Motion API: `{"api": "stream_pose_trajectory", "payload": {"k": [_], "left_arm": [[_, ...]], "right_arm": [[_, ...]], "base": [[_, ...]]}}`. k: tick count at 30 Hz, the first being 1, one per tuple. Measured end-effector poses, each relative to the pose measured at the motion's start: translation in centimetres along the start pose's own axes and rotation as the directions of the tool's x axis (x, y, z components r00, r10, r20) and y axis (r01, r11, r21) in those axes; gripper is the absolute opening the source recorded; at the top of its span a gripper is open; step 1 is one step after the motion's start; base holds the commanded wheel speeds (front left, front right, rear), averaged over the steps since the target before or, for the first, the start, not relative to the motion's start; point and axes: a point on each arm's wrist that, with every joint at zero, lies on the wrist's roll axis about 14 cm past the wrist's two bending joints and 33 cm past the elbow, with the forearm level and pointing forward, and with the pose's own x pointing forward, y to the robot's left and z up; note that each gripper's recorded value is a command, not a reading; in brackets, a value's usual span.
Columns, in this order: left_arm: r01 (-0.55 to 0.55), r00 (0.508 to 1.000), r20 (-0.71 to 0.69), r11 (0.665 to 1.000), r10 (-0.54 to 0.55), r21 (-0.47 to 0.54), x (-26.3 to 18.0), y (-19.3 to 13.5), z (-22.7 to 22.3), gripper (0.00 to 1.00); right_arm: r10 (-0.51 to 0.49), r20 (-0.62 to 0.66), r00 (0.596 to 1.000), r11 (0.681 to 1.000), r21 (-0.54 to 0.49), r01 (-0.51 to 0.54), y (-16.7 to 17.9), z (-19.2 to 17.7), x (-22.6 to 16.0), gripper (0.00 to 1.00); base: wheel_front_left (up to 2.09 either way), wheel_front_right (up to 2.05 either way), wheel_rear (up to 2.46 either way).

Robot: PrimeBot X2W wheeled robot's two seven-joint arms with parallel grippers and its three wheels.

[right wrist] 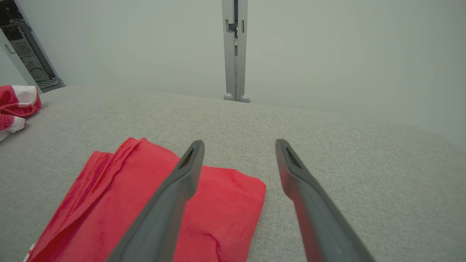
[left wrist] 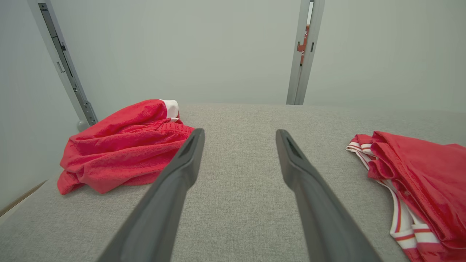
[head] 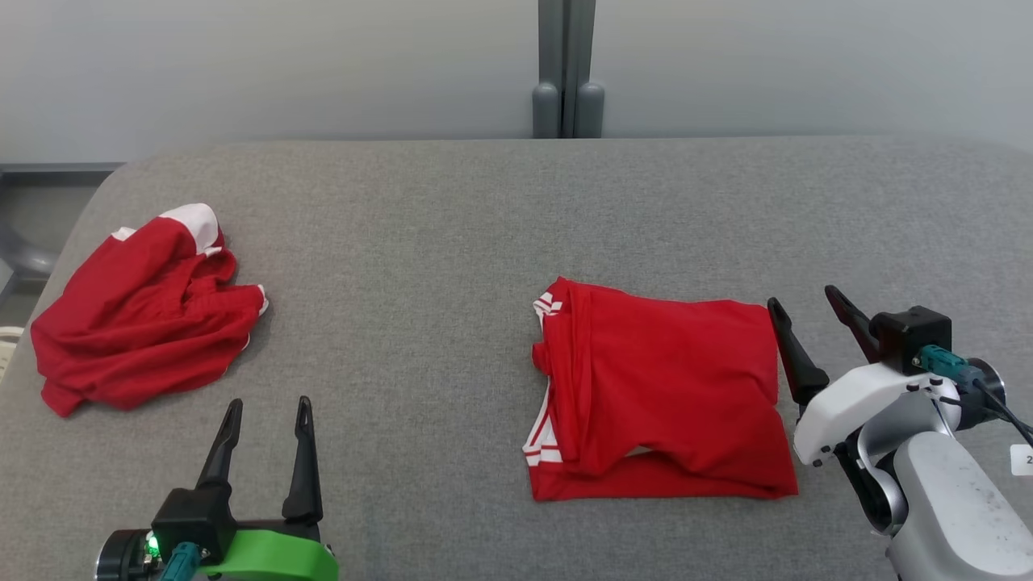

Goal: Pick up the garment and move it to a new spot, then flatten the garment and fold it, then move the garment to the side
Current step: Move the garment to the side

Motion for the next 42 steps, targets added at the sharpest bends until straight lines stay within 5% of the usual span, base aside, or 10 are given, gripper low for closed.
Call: {"api": "stream_pose_trajectory", "payload": {"k": [19,20,21,22,32,42], "left_arm": [[-0.025,0.999,-0.046,1.0,0.026,0.012,1.8,0.1,-1.6,1.0],[-0.025,0.999,-0.048,1.0,0.025,0.012,1.9,0.1,-1.6,1.0],[-0.024,0.999,-0.048,1.0,0.024,0.012,1.9,0.0,-1.7,1.0],[-0.023,0.999,-0.048,1.0,0.023,0.011,2.0,0.0,-1.7,1.0],[-0.008,0.999,-0.041,1.0,0.008,0.012,3.3,-0.7,-1.6,1.0],[0.078,0.997,-0.019,0.996,-0.077,0.037,8.6,-4.0,-2.4,1.0]], "right_arm": [[-0.002,-0.355,0.935,0.986,0.157,0.061,1.7,-13.8,0.1,1.0],[0.004,-0.363,0.932,0.983,0.17,0.063,2.1,-14.0,0.1,0.45],[0.004,-0.366,0.931,0.982,0.176,0.065,2.1,-14.1,0.2,0.13],[0.006,-0.366,0.93,0.982,0.176,0.063,2.2,-14.2,0.2,0.0],[-0.002,-0.32,0.948,0.997,0.07,0.026,-0.8,-11.9,3.4,0.0],[-0.108,-0.247,0.963,0.98,-0.192,0.061,-11.9,-6.7,8.5,0.0]], "base": [[0.0,0.0,0.0],[0.0,0.0,0.0],[0.0,0.0,0.0],[0.0,0.0,0.0],[0.0,0.0,0.0],[0.0,0.0,0.0]]}}
